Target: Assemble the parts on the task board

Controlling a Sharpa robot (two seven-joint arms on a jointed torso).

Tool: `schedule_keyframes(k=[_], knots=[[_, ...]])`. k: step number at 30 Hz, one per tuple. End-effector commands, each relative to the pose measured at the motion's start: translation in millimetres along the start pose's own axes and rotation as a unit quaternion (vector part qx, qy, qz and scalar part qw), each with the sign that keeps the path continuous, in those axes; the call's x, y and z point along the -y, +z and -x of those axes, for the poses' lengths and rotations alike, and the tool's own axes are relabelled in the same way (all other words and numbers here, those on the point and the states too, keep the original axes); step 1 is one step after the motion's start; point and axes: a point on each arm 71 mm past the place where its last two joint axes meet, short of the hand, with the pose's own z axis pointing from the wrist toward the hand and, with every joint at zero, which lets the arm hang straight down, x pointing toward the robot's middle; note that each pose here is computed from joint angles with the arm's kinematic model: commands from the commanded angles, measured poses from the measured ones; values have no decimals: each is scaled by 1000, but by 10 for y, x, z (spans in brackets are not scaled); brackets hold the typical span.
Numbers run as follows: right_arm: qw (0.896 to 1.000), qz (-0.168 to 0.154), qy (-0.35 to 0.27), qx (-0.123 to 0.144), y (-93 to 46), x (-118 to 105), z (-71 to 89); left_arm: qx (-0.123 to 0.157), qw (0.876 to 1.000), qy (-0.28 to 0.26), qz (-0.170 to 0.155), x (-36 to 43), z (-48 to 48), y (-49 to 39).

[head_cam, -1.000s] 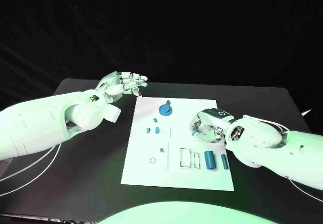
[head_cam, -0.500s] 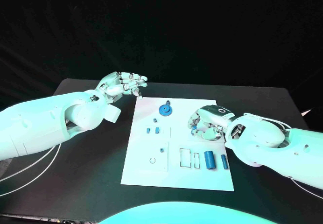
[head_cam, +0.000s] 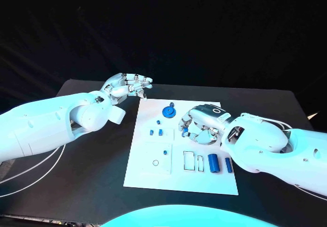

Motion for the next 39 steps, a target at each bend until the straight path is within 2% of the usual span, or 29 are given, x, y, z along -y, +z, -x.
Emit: schedule_keyframes(k=[1,9,14,26,39], knots=[[1000,21,-6,0,34,-127,-55,-4,1000,-6,-3,-2,-17,14],[997,73,11,-12,190,-499,-322,-5,1000,-9,-2,-27,-33,52],[996,87,25,-22,228,-612,-491,-8,1000,-10,-2,-37,-57,69],[994,94,46,-38,254,-686,-768,-12,1000,-12,-2,-41,-85,83],[993,92,52,-42,254,-679,-884,-14,1000,-13,-1,-44,-92,85]])
